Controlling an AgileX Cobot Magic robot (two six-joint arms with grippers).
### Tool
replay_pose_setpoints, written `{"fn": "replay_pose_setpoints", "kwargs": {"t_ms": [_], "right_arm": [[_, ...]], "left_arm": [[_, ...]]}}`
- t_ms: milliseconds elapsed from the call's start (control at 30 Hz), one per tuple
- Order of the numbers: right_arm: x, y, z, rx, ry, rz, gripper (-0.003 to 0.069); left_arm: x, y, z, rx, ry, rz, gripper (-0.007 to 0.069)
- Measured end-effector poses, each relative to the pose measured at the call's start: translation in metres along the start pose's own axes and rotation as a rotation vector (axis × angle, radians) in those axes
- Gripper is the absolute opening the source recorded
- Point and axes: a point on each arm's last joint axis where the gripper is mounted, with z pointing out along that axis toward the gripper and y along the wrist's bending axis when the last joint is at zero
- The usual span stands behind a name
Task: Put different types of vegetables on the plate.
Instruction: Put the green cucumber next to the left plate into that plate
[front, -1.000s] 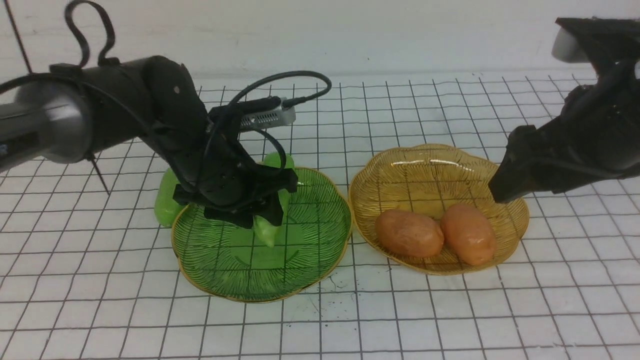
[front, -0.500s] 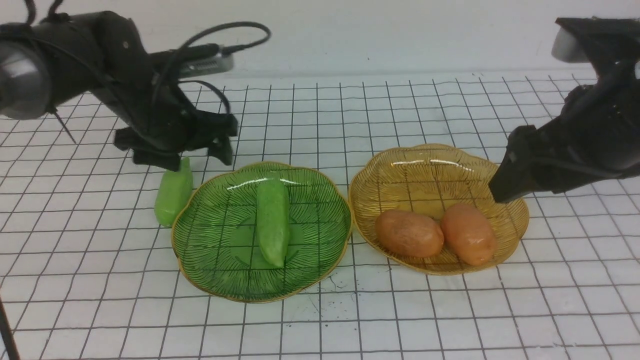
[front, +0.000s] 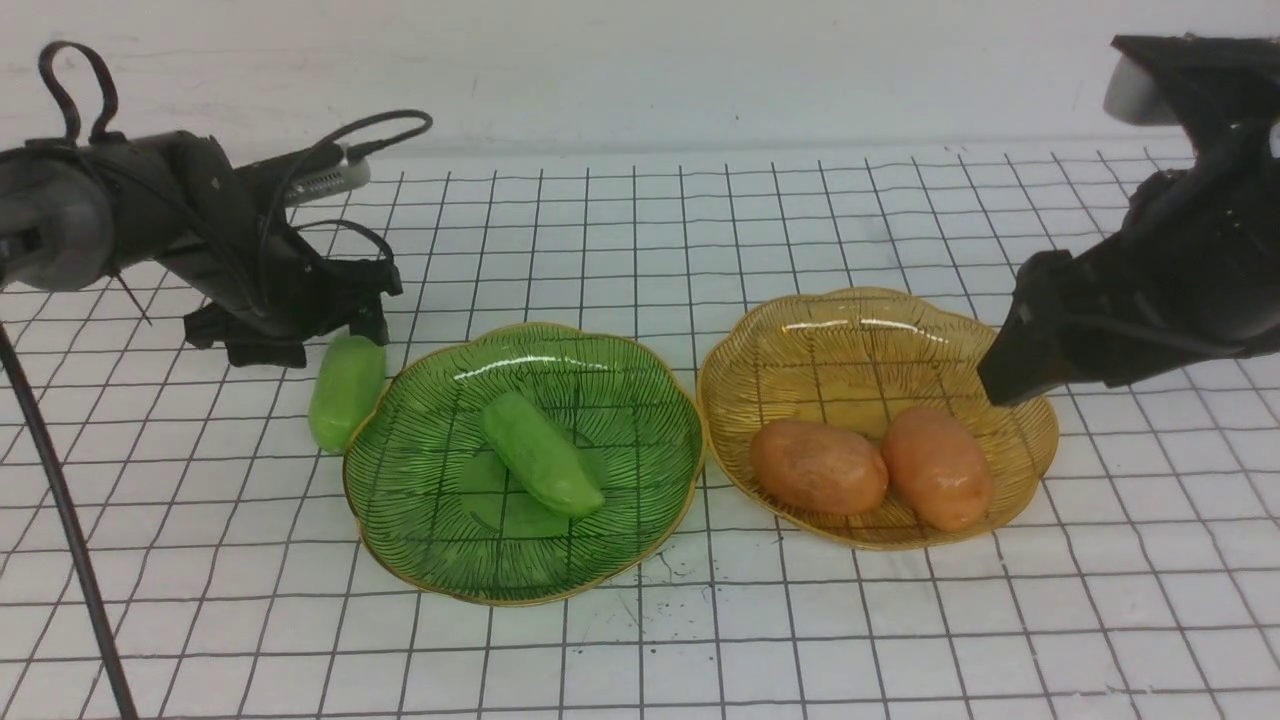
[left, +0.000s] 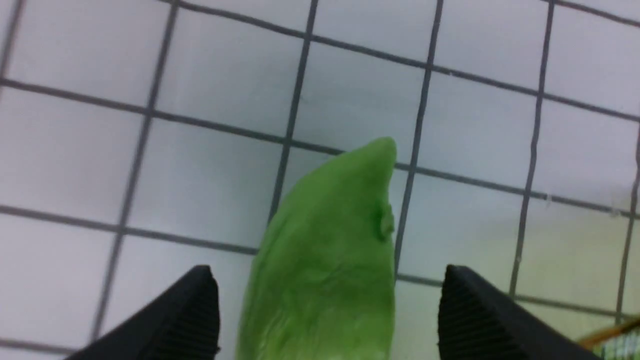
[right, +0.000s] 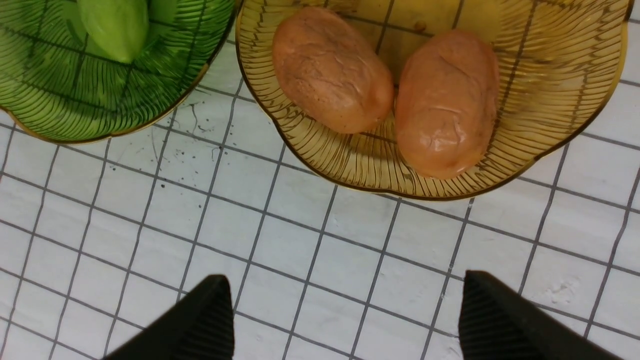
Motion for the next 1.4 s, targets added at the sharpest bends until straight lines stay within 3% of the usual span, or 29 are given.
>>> {"fn": "replay_pose_setpoints", "kwargs": {"t_ms": [167,300,333,467,700,833,1067,1267,1400], "right_arm": [[0.000,0.000,0.000,0.000,0.000,0.000,0.0548],[0.000,0.000,0.000,0.000,0.000,-0.001,0.0548],[0.000,0.000,0.000,0.000,0.000,-0.001,0.0548],[0.000,0.000,0.000,0.000,0.000,-0.001,0.0548],[0.000,0.000,0.000,0.000,0.000,-0.001,0.0548],[0.000,0.000,0.000,0.000,0.000,-0.001,0.0548],[-0.001,-0.001,0.003,-0.001,0.009,-0.004,0.0538],[0.000,0.001,0.001,-0.015,0.002,-0.009,0.0440],[0.005,0.006,-0.018,-0.031,-0.054,-0.021,0.0291]], "left_arm": [[0.008,0.002,0.022,0.016,0.037,-0.052,0.0527],[0.008,0.003,0.026,0.017,0.039,-0.042,0.0435],[0.008,0.004,0.027,0.013,0.040,-0.025,0.0368],[0.006,0.006,0.021,0.014,0.040,0.013,0.0374],[-0.022,-0.004,-0.100,0.052,-0.069,0.110,0.0374],[-0.020,-0.009,-0.128,0.064,-0.063,0.118,0.0374],[0.023,-0.020,-0.099,0.101,0.291,0.153,0.0374],[0.050,-0.048,-0.064,0.119,0.424,0.210,0.0383],[0.059,-0.067,-0.054,0.134,0.431,0.252,0.0479]]}}
